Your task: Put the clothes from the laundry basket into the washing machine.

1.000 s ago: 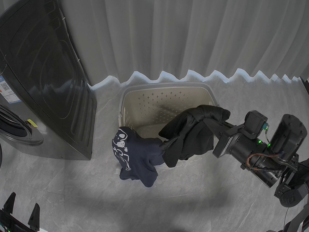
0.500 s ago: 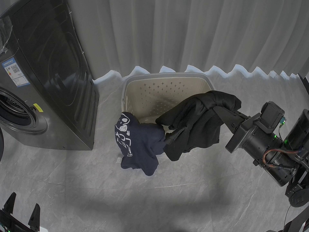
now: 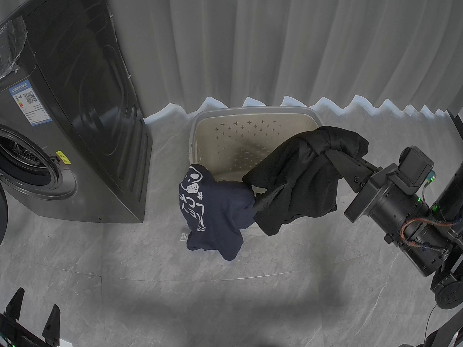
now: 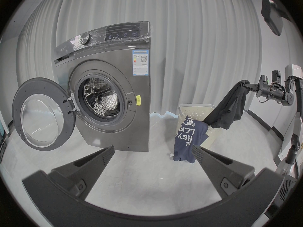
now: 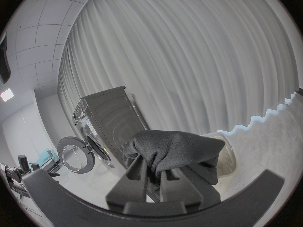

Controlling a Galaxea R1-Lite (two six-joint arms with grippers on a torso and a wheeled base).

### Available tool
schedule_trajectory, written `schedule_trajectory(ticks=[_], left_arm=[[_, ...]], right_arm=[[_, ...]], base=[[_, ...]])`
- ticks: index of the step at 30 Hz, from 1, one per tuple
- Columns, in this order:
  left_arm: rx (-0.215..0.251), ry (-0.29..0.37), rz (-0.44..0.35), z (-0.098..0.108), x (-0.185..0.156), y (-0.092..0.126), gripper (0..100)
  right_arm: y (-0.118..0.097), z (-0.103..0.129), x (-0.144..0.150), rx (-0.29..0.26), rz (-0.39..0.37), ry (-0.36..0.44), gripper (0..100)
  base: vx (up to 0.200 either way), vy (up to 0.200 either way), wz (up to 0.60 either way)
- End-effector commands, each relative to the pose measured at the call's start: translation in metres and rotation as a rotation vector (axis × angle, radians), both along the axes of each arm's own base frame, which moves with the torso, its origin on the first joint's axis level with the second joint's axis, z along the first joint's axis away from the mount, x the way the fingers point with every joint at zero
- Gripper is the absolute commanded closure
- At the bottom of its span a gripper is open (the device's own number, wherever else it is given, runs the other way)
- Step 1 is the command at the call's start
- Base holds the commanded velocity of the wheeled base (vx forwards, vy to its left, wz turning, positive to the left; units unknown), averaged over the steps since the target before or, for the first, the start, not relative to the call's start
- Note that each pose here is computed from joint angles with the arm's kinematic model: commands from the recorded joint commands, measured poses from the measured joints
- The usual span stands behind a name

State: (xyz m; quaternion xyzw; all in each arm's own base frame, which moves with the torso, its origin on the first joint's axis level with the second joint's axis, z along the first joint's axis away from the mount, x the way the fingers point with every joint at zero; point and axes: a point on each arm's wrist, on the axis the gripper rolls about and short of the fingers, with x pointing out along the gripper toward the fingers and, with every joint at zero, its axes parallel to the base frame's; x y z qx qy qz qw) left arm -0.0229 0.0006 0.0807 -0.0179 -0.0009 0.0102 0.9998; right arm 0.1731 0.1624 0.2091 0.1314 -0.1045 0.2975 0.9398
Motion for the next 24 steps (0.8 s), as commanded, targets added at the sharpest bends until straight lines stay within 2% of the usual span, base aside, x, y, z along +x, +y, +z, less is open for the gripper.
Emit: schedule_trajectory(ticks=[1, 12, 16, 20, 24], left_arm=[[-0.003, 0.000, 0.001, -0.005, 0.000, 0.000, 0], [0.004, 0.000, 0.003, -0.005, 0.000, 0.000, 0], [0.002, 0.000, 0.001, -0.005, 0.000, 0.000, 0], [0.004, 0.000, 0.001, -0.005, 0.000, 0.000, 0], [-0.001, 0.000, 0.001, -0.005, 0.000, 0.000, 0]], right_arm=[[0.003, -0.001, -0.001, -0.002, 0.010, 0.003, 100], [0.004, 0.001, -0.002, 0.003, 0.034, -0.009, 100], [0.007, 0.002, -0.007, 0.013, 0.081, -0.034, 100], [0.008, 0.001, -0.015, 0.016, 0.160, -0.060, 100], [0.006, -0.002, -0.016, 0.010, 0.168, -0.059, 100]], base=[[0.000, 0.200, 0.00], [0.000, 0.200, 0.00], [0.000, 0.200, 0.00], [0.000, 0.200, 0.00], [0.000, 0.200, 0.00]])
